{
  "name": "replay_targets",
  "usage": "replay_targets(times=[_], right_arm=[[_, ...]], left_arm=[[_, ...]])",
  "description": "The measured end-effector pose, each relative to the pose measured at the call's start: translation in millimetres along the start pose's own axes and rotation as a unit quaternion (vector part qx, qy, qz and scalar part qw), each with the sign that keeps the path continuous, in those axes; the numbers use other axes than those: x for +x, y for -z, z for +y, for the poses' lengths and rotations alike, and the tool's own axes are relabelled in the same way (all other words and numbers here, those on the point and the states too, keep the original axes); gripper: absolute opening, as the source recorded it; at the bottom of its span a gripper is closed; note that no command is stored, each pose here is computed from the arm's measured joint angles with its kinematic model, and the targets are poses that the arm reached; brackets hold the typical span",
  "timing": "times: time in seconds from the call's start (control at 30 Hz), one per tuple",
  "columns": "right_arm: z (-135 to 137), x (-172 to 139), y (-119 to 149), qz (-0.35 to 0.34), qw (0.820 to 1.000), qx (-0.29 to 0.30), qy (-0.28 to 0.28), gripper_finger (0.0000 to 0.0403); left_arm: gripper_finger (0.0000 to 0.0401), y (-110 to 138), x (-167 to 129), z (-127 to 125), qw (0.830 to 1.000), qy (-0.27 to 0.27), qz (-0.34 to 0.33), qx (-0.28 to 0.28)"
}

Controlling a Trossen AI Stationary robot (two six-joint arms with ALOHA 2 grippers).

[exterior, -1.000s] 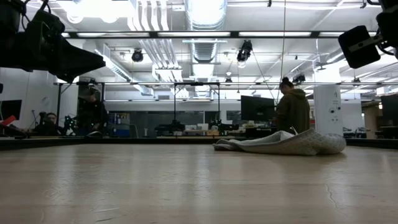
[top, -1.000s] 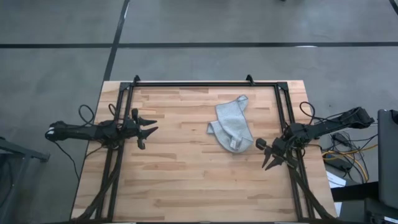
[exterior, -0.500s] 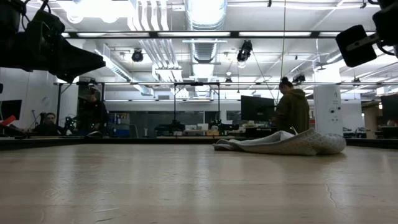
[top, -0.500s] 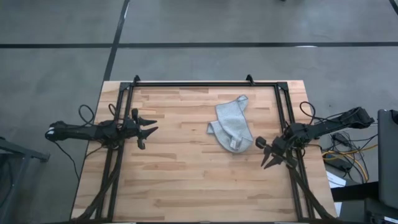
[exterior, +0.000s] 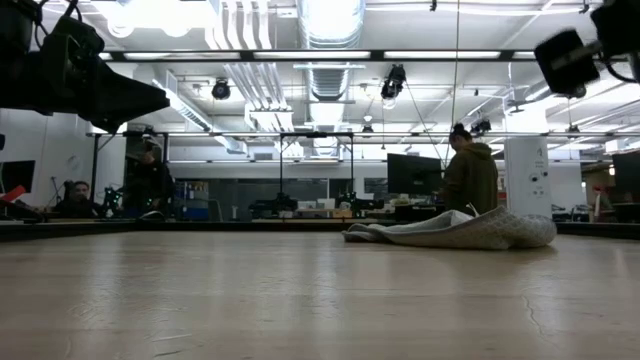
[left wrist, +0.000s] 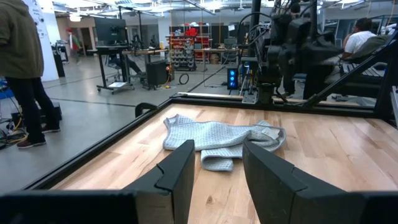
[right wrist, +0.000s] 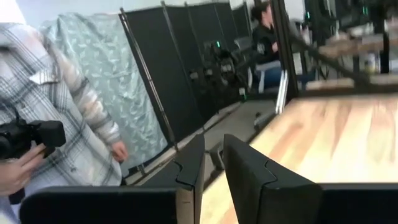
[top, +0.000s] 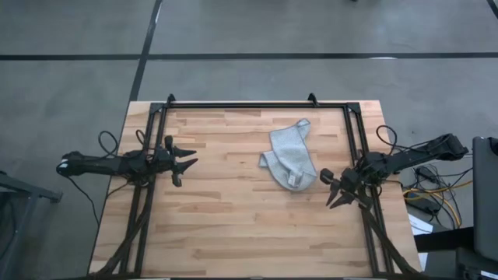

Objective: Fold microfiber towels
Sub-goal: Fold the gray on the table

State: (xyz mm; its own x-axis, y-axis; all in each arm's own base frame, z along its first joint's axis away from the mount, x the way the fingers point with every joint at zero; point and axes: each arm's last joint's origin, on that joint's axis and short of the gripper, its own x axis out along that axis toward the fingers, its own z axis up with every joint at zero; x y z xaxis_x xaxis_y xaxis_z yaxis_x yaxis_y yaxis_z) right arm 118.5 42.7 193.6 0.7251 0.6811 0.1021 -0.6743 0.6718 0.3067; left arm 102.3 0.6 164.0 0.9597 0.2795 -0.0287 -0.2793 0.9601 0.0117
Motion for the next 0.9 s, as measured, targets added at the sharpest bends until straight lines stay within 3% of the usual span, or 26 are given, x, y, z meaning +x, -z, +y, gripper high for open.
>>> replay_targets(times=[0.13,0.23,0.33,0.43,0.6,0.77,0.9], right_arm=[[3.0,5.7,-18.1,0.062,0.997,-0.025,0.029,0.0044],[3.4,6.4,-29.2,0.152,0.982,-0.043,0.101,0.0033],[5.7,7.2,-41.9,0.202,0.968,-0.068,0.134,0.0024],[7.8,11.7,-56.2,0.201,0.966,-0.071,0.143,0.0018],[6.5,20.9,-70.0,0.192,0.966,-0.027,0.168,0.0017],[-4.7,28.4,-72.8,0.182,0.941,0.004,0.284,0.0018],[-12.7,35.1,-67.5,0.202,0.928,0.005,0.313,0.0018]], left_arm=[[0.0140,0.0,0.0,0.0,1.000,0.000,0.000,0.000],[0.0140,0.0,0.0,0.0,1.000,0.000,0.000,0.000],[0.0140,0.0,0.0,0.0,1.000,0.000,0.000,0.000],[0.0140,0.0,0.0,0.0,1.000,0.000,0.000,0.000],[0.0140,0.0,0.0,0.0,1.000,0.000,0.000,0.000],[0.0140,0.0,0.0,0.0,1.000,0.000,0.000,0.000],[0.0140,0.0,0.0,0.0,1.000,0.000,0.000,0.000]])
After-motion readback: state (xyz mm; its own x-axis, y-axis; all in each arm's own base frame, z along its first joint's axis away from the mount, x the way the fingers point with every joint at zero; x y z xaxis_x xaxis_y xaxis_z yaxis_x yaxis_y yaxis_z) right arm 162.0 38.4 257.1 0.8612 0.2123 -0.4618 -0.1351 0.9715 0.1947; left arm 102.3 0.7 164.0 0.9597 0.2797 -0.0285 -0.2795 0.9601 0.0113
